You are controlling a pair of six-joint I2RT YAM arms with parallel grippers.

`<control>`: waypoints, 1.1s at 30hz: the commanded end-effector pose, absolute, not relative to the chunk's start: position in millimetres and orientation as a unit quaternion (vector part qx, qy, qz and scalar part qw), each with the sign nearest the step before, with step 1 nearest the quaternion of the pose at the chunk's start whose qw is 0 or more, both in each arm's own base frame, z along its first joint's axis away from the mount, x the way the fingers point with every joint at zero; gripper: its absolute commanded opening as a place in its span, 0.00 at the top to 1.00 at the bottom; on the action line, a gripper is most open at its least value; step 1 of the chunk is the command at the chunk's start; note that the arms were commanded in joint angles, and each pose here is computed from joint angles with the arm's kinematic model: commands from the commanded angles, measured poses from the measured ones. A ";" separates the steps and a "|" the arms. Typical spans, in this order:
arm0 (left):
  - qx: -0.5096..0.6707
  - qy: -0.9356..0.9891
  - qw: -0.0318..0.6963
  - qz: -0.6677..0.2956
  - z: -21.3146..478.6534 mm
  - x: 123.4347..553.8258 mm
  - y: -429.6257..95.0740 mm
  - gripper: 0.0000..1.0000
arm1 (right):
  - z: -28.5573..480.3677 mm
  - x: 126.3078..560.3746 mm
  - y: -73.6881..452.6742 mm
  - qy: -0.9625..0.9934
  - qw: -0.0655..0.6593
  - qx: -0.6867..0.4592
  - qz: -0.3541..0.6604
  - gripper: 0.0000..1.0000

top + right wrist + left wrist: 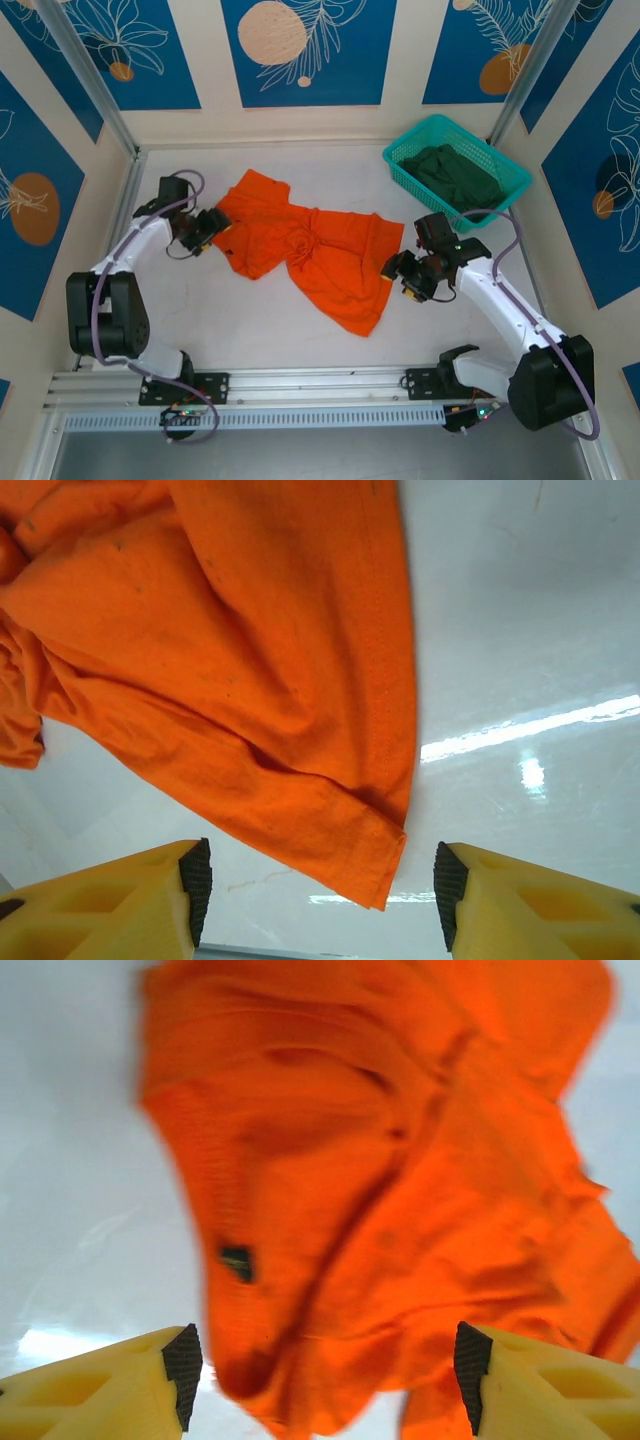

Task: Fold and stack the t-shirts

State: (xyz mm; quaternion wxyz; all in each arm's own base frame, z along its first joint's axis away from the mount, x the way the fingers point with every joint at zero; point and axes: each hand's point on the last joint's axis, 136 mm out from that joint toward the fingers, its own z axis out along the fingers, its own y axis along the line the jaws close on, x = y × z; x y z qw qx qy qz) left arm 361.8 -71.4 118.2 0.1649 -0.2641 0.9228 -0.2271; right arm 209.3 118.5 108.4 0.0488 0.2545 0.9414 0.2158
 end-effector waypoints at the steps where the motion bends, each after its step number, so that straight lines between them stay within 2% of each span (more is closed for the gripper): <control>1: -0.254 0.934 0.097 -0.232 103.1 341.4 -100.8 0.31 | 97.2 203.9 121.8 0.938 0.015 0.278 0.206 0.38; 4: -0.256 0.933 0.074 -0.243 94.8 350.8 -121.4 0.31 | 83.8 199.4 129.4 0.942 -0.014 0.272 0.194 0.41; 8: -0.255 0.935 0.069 -0.238 97.1 390.0 -130.0 0.33 | 69.8 196.3 138.4 0.949 -0.052 0.257 0.175 0.47; 19: -0.179 0.965 0.080 -0.175 78.0 480.1 -137.6 0.41 | 69.4 204.2 163.3 0.960 -0.066 0.210 0.174 0.56; 27: -0.129 0.975 0.079 -0.163 58.8 500.7 -151.1 0.50 | 71.8 211.4 166.2 0.963 -0.073 0.190 0.177 0.59; 33: -0.109 0.980 0.068 -0.151 44.7 501.0 -151.6 0.51 | 70.4 221.4 166.1 0.961 -0.081 0.189 0.184 0.60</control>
